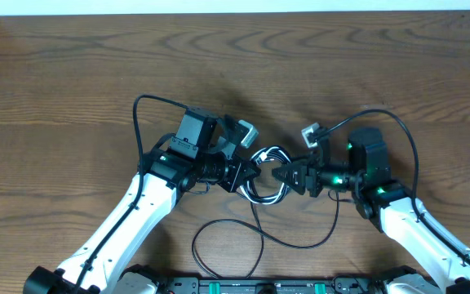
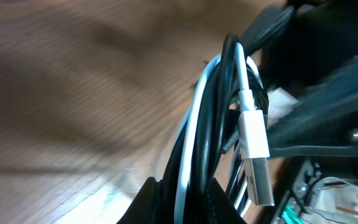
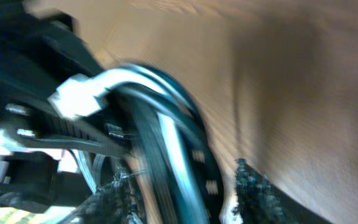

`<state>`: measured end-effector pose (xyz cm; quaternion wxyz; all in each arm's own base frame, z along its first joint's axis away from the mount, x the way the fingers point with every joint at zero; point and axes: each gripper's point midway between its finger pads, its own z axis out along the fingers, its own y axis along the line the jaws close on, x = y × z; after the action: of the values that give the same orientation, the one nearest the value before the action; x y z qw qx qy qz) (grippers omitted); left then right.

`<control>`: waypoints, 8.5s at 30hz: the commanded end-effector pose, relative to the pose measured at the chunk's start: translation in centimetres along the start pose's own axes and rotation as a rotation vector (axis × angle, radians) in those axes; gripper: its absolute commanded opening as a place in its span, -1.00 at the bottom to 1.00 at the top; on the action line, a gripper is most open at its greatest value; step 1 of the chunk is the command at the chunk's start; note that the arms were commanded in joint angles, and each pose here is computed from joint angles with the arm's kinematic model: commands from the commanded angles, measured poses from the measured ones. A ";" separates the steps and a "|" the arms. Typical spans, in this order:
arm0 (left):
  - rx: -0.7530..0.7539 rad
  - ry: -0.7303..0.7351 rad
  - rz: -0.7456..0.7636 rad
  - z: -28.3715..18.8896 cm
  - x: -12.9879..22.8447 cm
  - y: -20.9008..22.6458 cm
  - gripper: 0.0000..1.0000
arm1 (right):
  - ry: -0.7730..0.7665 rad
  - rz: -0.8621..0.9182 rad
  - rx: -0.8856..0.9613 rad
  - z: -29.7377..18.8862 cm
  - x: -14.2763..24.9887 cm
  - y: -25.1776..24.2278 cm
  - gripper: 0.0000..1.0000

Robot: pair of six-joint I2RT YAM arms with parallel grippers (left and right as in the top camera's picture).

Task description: Untangle cables

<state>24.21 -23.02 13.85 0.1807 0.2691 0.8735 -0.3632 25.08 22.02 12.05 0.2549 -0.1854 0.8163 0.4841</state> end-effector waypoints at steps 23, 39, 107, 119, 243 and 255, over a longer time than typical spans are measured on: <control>-0.046 -0.047 -0.066 -0.3 -1.1 0.6 -0.85 | 0.056 -0.313 -0.645 -4.7 0.1 10.5 -0.98; -0.277 -0.007 -0.142 2.1 -0.2 4.4 -0.84 | 0.009 -0.439 -0.654 -6.2 -2.6 13.2 -0.98; -0.217 -0.337 -0.220 -8.4 -3.7 0.1 -0.85 | -0.096 -0.149 -0.331 -2.2 -3.9 4.0 -0.27; -0.298 -0.455 -0.549 -9.0 -4.9 2.9 -0.85 | -0.054 -0.095 -0.380 -2.4 -3.3 4.6 -0.27; 0.511 -0.204 0.472 -7.0 -0.5 -10.9 -0.85 | -0.247 -0.448 -0.429 -6.8 -7.9 7.5 -0.60; 0.464 -0.239 0.485 -7.2 -1.4 -9.9 -0.84 | -0.112 -0.515 -0.554 -6.1 -4.6 9.0 -0.60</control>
<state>18.11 -24.35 23.60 0.2791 0.4523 0.6644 -0.5254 23.77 20.59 23.59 0.3607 -0.3819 0.5895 0.6137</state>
